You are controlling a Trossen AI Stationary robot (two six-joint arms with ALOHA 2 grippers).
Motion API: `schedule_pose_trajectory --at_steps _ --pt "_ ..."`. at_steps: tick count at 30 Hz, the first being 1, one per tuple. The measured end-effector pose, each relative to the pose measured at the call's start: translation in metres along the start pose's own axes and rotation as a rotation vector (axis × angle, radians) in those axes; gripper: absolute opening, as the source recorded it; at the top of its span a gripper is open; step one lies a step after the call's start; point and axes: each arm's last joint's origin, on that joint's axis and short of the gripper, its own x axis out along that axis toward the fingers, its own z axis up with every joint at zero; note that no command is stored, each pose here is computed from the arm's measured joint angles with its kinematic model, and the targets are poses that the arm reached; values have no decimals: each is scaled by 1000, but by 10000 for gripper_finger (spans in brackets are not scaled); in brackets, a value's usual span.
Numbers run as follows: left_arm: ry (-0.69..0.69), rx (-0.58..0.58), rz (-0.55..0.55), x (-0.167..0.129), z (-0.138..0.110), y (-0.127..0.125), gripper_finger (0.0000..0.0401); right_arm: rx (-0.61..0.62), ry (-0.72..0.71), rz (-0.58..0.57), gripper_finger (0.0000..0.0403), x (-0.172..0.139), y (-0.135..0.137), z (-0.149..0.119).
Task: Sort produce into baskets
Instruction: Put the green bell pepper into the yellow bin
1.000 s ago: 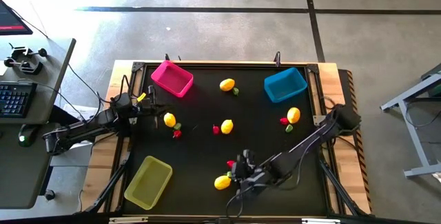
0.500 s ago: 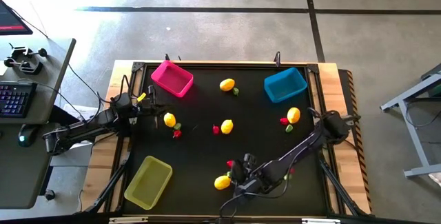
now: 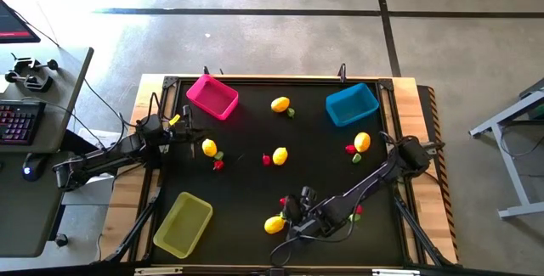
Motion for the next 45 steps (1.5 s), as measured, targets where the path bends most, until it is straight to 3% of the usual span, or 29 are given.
schedule_pose_trajectory --at_steps 6,16,26,40,45 --pt "0 0 0 0 0 0 0 -30 6 -5 135 8 2 -4" --pt "0 0 0 0 0 0 0 -27 25 -23 165 19 7 -16" --pt "0 0 0 0 0 0 0 -106 29 -28 130 21 8 -19" --pt "1 0 0 0 0 0 0 -148 33 -29 179 27 1 -10" --pt "0 0 0 0 0 0 0 -162 44 -18 143 27 2 -11"
